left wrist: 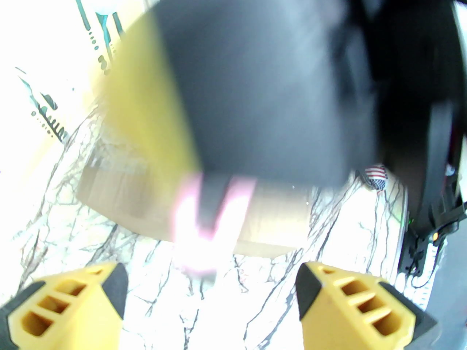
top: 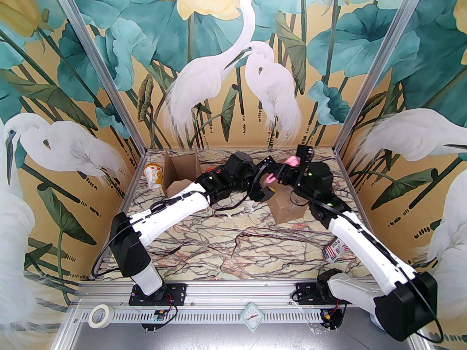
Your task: Unpack the express box
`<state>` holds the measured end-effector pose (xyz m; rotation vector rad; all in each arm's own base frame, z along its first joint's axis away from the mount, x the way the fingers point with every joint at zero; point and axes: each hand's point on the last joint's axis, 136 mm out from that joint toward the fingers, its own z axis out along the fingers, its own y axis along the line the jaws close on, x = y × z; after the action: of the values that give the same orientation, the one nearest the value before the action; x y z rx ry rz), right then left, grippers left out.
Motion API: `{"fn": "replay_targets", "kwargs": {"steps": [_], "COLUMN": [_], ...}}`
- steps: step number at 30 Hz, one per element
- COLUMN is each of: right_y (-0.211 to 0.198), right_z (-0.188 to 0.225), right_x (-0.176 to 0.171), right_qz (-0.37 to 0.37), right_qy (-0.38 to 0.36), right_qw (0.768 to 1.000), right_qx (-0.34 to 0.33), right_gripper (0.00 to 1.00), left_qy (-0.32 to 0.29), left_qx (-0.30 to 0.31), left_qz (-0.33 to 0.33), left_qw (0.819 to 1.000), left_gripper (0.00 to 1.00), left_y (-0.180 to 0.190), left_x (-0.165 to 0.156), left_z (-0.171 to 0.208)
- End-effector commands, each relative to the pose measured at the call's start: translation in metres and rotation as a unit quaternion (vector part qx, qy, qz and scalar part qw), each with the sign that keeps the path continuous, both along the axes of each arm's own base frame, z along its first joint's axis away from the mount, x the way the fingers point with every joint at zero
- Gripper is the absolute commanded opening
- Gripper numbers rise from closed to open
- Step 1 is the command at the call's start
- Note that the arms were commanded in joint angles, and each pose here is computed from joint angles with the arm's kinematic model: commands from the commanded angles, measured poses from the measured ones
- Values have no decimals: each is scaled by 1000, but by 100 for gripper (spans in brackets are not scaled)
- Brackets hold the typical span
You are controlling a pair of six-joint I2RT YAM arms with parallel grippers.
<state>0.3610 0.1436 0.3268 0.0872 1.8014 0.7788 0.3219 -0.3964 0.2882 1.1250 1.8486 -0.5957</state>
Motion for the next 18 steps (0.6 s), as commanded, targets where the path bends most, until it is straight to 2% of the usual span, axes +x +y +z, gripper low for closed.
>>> {"fn": "replay_targets", "kwargs": {"steps": [1, 4, 9, 13, 18], "right_y": [-40, -64, -98, -88, -62], "right_z": [17, 17, 19, 14, 23], "right_x": [2, 6, 18, 34, 55], "right_qz": [-76, -109, -147, -95, -42], "right_qy": [-31, -32, -15, -22, -91], "right_qw": [994, 987, 969, 965, 970], "right_qx": [-67, -110, -197, -243, -221], "right_gripper": [2, 1, 2, 3, 2], "left_qy": [38, 98, 195, 228, 246], "left_qx": [-67, -76, -53, -59, -72], "left_qz": [24, 40, 64, 75, 105], "left_qw": [997, 991, 977, 969, 961], "left_gripper": [82, 84, 83, 83, 80], "left_y": [6, 0, -22, -35, -31], "left_x": [19, 39, 66, 85, 120], "left_z": [29, 20, -12, -31, -55]}}
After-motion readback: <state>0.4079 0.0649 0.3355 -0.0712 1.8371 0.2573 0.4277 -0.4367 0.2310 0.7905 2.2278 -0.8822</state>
